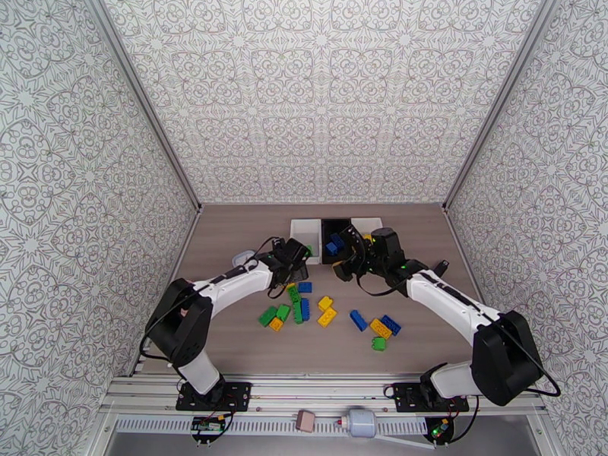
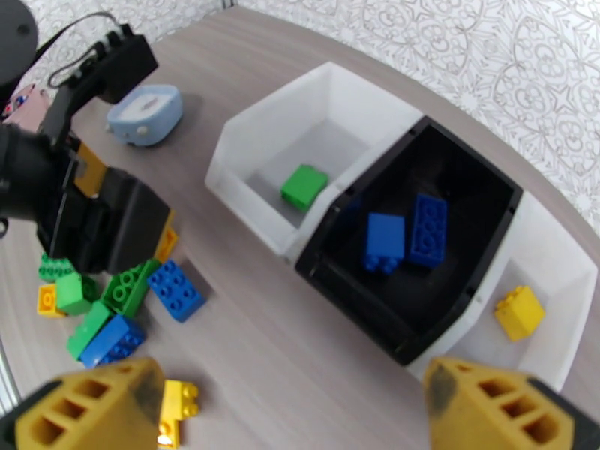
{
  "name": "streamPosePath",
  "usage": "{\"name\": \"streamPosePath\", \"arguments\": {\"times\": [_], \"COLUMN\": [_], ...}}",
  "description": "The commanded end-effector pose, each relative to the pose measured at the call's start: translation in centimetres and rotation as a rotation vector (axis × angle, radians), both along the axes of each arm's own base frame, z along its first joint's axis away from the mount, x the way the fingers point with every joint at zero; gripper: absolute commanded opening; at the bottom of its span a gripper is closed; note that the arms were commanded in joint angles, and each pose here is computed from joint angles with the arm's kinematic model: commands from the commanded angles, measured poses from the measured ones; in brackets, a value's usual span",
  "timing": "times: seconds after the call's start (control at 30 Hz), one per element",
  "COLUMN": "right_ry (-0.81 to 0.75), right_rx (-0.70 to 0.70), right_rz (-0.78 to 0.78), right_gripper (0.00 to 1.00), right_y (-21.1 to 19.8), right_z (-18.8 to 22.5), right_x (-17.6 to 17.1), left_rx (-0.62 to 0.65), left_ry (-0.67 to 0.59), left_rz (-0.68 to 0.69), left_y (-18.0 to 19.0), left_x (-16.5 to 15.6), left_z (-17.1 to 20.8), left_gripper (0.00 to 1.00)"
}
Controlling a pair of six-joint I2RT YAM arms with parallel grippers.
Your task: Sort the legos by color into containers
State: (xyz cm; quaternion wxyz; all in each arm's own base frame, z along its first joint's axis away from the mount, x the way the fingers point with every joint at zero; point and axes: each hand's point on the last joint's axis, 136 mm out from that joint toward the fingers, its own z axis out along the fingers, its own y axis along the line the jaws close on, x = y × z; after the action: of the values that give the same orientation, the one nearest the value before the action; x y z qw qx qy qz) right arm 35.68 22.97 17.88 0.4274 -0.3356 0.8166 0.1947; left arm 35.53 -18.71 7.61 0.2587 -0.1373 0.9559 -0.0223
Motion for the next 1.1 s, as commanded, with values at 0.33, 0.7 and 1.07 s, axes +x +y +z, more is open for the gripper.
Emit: {"name": "streamPosePath", "arguments": {"times": [0.33, 0.7, 1.07], "right_ry": [0.013, 0.020, -0.011], "right_rx": [-0.012, -0.009, 0.015], "right_rz": [0.013, 0.014, -0.024], "right_gripper": [0.95, 0.95, 0.95], "right_y": [-0.4, -0.3, -0.8], "right_z": [-0.5, -0.6, 0.5], "right_x": [-0.8, -0.9, -0.9], "left_rx": [-0.024, -0.030, -0.030], "left_ry": [0.097, 0.119, 0.068], "left_rz": [0.045, 0.041, 0.019], "left_y": [0.0, -0.2, -0.5], "left_x": [0.6, 0.5, 0.7], "left_z": [-3.2, -3.9, -1.6], "left_gripper": [0.77, 0.53, 0.41]}}
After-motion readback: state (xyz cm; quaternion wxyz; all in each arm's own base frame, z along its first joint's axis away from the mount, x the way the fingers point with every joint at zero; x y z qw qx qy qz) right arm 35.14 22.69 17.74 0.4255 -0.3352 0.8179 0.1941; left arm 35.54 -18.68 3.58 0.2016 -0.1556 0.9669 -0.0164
